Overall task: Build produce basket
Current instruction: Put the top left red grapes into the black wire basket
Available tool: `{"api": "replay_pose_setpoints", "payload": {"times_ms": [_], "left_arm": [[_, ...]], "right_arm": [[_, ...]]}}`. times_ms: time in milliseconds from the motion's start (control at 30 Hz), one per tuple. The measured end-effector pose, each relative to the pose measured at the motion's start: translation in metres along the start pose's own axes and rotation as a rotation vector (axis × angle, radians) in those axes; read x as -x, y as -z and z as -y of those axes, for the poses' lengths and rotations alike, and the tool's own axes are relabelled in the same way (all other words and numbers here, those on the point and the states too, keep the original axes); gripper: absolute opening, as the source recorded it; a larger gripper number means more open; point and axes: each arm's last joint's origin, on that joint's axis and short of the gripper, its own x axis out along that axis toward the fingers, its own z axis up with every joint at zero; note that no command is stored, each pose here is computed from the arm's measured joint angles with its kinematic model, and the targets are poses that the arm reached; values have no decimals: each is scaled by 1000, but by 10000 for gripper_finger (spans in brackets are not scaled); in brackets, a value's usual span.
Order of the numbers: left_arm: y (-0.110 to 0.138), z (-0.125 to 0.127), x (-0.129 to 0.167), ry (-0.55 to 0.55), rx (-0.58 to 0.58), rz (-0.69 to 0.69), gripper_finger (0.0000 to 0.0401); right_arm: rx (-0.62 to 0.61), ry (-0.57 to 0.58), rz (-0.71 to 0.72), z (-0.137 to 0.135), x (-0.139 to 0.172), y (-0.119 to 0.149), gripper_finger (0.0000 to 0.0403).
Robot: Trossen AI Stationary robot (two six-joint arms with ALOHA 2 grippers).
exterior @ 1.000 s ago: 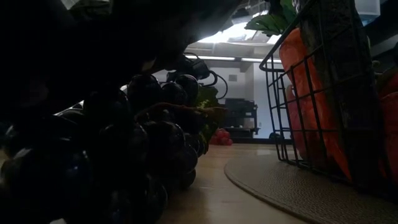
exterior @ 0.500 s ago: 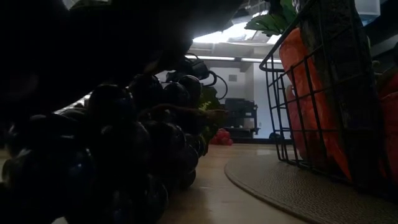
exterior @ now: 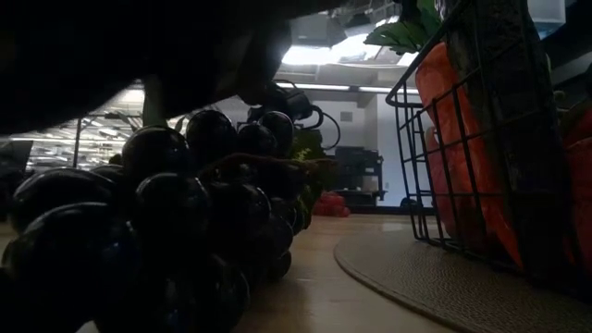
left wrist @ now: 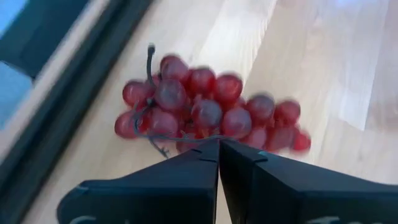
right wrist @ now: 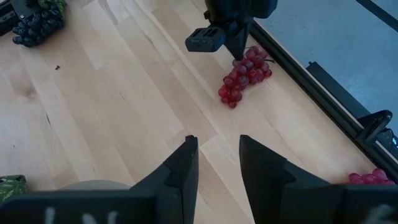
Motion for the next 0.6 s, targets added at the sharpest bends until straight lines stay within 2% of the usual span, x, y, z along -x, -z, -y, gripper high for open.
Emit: {"api": "replay_pose_setpoints", "payload": {"times_ms": [233,400,600], "left_arm": [[4,3,7,9,8,-114,0],[3,10,13,22,-26,-181,0],[-6,21,18,32,-75,-168,0]], "right_arm": [[0,0,0,0,0,0,103],[1,0,0,0,0,0,103],[4,0,0,0,0,0,103]]}}
